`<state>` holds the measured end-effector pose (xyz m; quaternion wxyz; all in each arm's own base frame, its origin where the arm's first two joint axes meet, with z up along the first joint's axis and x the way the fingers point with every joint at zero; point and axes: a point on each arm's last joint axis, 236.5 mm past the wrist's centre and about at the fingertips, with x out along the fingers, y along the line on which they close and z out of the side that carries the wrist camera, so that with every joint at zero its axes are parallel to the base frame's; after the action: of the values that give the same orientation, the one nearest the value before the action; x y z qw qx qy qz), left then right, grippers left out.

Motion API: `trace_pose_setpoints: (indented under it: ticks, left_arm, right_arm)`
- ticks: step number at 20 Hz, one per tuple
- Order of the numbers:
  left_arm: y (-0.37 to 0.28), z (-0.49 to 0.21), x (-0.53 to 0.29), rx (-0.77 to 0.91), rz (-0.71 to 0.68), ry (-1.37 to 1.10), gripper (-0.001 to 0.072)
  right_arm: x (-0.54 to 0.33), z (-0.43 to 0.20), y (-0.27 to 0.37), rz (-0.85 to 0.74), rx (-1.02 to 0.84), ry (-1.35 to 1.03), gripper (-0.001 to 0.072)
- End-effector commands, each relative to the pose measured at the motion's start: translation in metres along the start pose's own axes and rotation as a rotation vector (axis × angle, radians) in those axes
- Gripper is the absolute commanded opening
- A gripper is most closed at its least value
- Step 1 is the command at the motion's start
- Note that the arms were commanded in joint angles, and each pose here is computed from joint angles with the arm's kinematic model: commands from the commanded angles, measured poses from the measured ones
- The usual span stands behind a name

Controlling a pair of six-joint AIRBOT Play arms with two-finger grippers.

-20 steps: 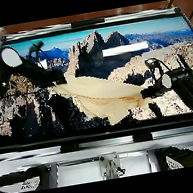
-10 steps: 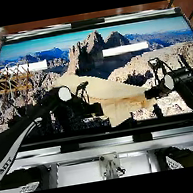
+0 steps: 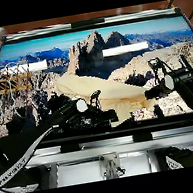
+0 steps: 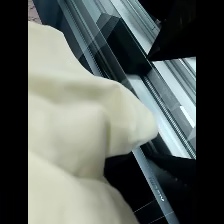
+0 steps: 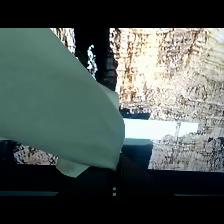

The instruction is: Fold the shirts.

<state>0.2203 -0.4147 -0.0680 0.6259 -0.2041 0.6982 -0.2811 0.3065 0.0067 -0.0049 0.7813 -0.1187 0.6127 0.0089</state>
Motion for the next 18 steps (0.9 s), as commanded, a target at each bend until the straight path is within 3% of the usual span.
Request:
trace_pose_setpoints:
  ticks: [1,7,9,10,11,15,18]
  left_arm:
    - [-0.004,-0.005,0.008,-0.001,-0.014,0.007,0.072]
    - [0.004,-0.008,0.034,-0.031,-0.006,0.023,0.0702]
    - [0.002,0.001,0.031,-0.033,-0.013,-0.006,0.0292]
    - [-0.001,0.007,0.027,-0.02,-0.023,-0.017,0.0142]
    - [-0.009,0.015,0.02,0.027,-0.039,-0.034,0.0049]
    - [-0.065,0.068,-0.074,0.348,-0.056,-0.231,0.003]
    - [-0.112,0.113,-0.242,0.609,0.058,-0.554,0.0031]
  right_arm:
    - [0.0,0.0,0.0,0.0,0.0,0.0,0.0062]
    - [0.0,-0.001,0.0,0.0,0.002,0.003,0.0062]
    - [0.0,-0.003,0.0,0.001,0.005,0.012,0.0062]
    - [-0.001,-0.004,0.0,0.001,0.005,0.014,0.0062]
    - [-0.002,-0.004,0.0,0.0,0.006,0.011,0.0062]
    - [-0.038,0.016,-0.012,-0.029,-0.035,-0.106,0.0062]
    - [-0.129,0.064,-0.04,-0.118,-0.128,-0.364,0.0062]
